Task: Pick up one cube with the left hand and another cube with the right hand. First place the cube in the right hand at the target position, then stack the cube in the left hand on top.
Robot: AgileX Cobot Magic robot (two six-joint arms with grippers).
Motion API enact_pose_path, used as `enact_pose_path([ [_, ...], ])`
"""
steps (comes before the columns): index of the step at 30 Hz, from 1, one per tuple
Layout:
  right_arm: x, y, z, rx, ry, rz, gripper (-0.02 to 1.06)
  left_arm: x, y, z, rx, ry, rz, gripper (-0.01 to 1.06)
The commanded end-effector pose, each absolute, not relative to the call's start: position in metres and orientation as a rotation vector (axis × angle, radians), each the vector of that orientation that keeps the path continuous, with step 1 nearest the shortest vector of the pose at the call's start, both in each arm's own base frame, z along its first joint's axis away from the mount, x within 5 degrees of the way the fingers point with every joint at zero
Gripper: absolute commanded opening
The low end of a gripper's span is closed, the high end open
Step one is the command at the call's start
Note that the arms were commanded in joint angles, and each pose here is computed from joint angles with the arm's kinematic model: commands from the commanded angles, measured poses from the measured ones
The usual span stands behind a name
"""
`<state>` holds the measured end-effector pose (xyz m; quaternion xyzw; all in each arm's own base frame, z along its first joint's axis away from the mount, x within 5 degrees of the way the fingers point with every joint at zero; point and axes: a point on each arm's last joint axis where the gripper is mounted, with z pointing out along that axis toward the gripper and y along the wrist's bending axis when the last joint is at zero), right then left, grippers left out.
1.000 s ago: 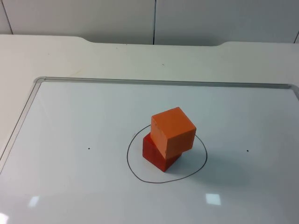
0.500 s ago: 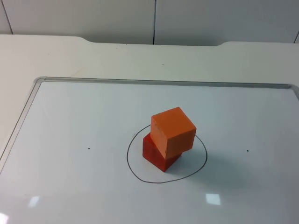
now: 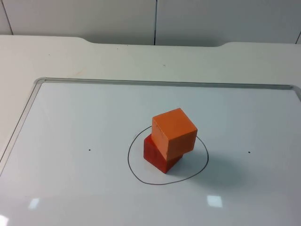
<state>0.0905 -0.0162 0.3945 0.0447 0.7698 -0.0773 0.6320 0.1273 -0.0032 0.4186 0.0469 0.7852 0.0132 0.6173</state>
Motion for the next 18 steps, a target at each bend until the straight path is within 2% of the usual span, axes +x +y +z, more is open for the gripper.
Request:
enact_pose_path([
  [1,0.072,-0.015,0.397,0.109,1.719,-0.177,1.06,0.109,-0.002,0.415,0.106,1.785,0.044,0.93],
  [5,0.039,-0.012,0.398,0.122,1.671,-0.173,1.06,0.073,-0.003,0.401,0.104,1.746,0.036,0.93],
  [8,0.0,-0.009,0.394,0.122,1.601,-0.181,1.06,0.033,-0.003,0.389,0.105,1.661,0.045,0.93],
  [12,-0.026,-0.006,0.385,0.098,1.593,-0.203,1.06,0.006,-0.003,0.38,0.105,1.581,0.056,0.93],
  [14,-0.03,-0.006,0.382,0.102,1.608,-0.2,1.06,0.001,-0.004,0.378,0.106,1.578,0.051,0.93],
  [18,-0.043,-0.002,0.374,0.109,1.62,-0.155,1.06,-0.007,-0.005,0.362,0.12,1.691,0.041,0.93],
])
